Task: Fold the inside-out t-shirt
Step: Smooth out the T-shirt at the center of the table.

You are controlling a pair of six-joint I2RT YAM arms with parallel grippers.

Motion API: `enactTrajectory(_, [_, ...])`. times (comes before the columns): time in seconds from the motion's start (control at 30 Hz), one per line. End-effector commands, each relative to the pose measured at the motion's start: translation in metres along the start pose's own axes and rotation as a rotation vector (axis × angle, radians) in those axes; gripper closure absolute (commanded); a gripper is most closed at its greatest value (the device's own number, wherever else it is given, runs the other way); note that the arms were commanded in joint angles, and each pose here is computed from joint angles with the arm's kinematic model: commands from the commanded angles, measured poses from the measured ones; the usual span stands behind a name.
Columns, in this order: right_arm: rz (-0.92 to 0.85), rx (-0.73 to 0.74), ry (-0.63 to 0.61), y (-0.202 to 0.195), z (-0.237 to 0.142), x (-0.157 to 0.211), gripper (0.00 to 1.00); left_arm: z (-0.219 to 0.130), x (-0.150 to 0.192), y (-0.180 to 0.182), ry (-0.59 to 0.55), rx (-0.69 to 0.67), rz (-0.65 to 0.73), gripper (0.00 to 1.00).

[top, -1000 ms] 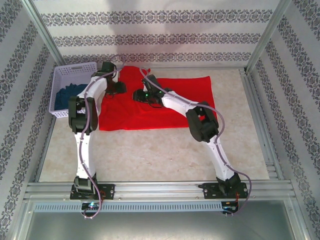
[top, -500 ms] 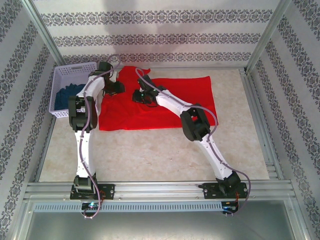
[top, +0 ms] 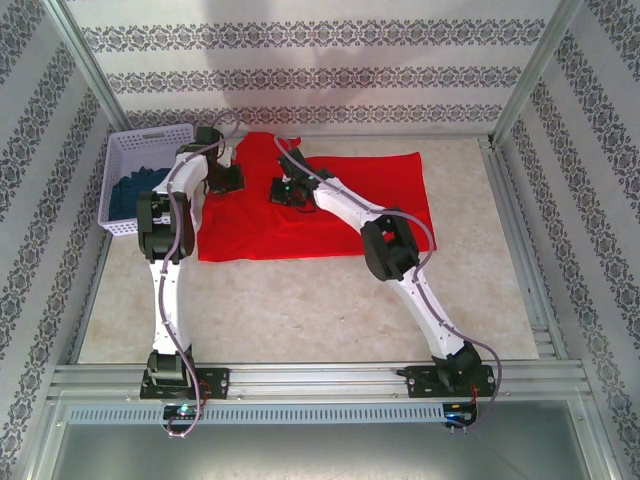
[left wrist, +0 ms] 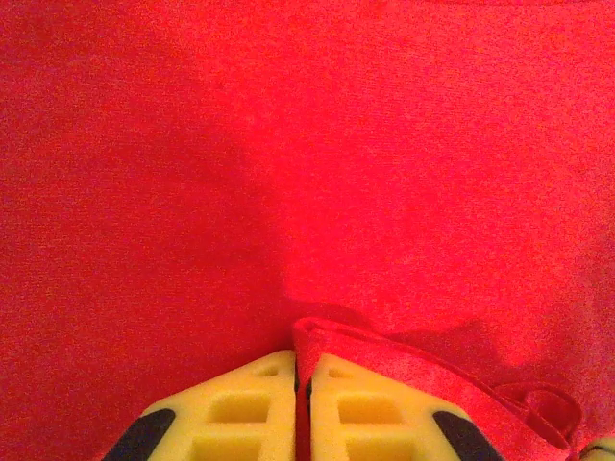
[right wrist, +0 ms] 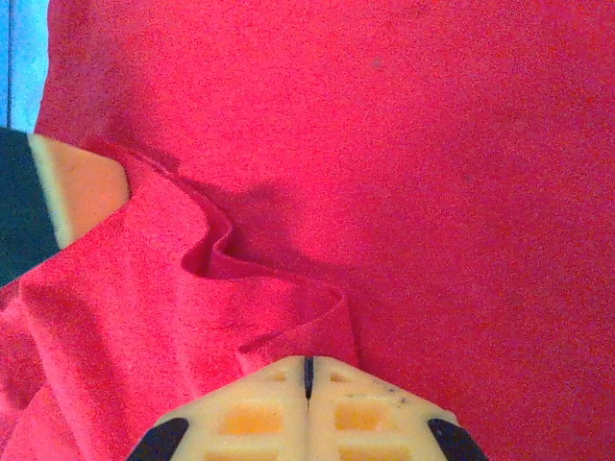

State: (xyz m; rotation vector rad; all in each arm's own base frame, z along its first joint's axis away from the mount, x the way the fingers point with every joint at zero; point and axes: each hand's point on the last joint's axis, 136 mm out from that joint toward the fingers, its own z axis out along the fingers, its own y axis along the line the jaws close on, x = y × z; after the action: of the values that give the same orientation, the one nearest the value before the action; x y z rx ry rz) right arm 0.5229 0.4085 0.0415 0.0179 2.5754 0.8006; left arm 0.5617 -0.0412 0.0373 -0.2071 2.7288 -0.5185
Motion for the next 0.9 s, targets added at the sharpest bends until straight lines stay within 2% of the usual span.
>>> enactTrajectory(0.0, [-0.025,-0.045,-0.043,0.007,-0.020,-0.020,0.96,-0.021,-0.010,0.001,-0.025,0.008,-0.009,0.93])
enactTrajectory(0.23, [-0.056,-0.081,-0.024,0.011,-0.027,-0.020,0.95,-0.028,-0.014,0.001,-0.037,0.019,-0.015,0.94])
enactTrajectory(0.3, [-0.084,-0.088,-0.016,0.014,-0.029,-0.016,0.87,-0.027,-0.013,0.000,-0.035,0.025,-0.019,0.94])
enactTrajectory(0.4, [-0.126,-0.068,-0.004,0.015,-0.029,-0.008,0.68,-0.026,-0.013,-0.001,-0.035,0.037,-0.024,0.94])
enactTrajectory(0.5, [-0.147,-0.026,0.030,0.009,-0.024,0.001,0.58,-0.026,-0.013,-0.002,-0.037,0.040,-0.025,0.94])
enactTrajectory(0.67, [-0.185,0.022,0.074,0.007,-0.014,0.014,0.56,-0.025,-0.012,-0.002,-0.034,0.041,-0.027,0.94])
enactTrajectory(0.87, [-0.236,0.047,0.070,0.012,-0.008,0.017,0.54,-0.025,-0.012,-0.002,-0.033,0.046,-0.027,0.94])
